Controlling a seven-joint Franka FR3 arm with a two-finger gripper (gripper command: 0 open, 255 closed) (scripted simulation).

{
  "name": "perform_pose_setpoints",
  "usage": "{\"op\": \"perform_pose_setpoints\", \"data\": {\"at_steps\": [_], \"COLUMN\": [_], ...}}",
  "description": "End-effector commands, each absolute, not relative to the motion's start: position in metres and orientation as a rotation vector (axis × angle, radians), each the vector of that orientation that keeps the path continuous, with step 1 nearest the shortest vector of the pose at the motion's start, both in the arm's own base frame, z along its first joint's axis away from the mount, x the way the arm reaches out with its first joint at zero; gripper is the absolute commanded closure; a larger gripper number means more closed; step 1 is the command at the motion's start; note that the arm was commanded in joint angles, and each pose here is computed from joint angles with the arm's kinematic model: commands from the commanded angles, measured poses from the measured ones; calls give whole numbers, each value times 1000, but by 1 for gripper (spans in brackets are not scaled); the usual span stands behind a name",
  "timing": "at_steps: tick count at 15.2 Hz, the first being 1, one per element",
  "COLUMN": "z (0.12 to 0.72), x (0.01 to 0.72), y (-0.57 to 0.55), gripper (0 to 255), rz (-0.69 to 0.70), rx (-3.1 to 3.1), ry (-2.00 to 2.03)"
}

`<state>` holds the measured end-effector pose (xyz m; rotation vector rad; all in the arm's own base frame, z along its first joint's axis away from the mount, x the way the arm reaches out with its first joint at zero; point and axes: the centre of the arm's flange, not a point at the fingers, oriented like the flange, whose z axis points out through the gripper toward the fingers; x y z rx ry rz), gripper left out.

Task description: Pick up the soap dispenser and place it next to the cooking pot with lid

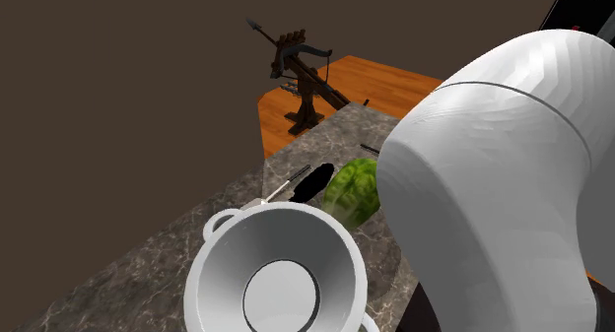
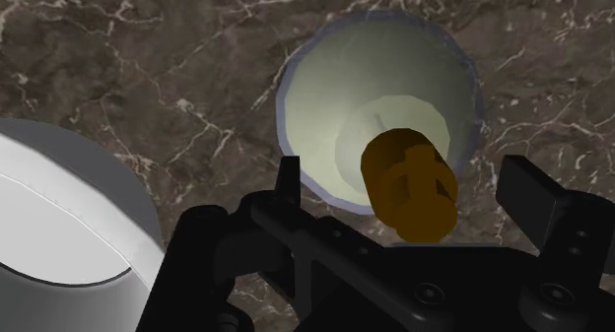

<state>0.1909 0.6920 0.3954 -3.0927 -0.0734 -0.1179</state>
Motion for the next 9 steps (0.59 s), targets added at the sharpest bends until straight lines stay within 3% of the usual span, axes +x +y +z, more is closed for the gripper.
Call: {"op": "perform_pose_setpoints", "data": {"at_steps": [1, 5, 9], "z": [395, 445, 445], "x": [191, 187, 187], "y": [692, 690, 690], "gripper": [0, 0, 0], "rz": [-118, -118, -118], "rx": [-3093, -3093, -3093], "ry": [-73, -73, -73]}}
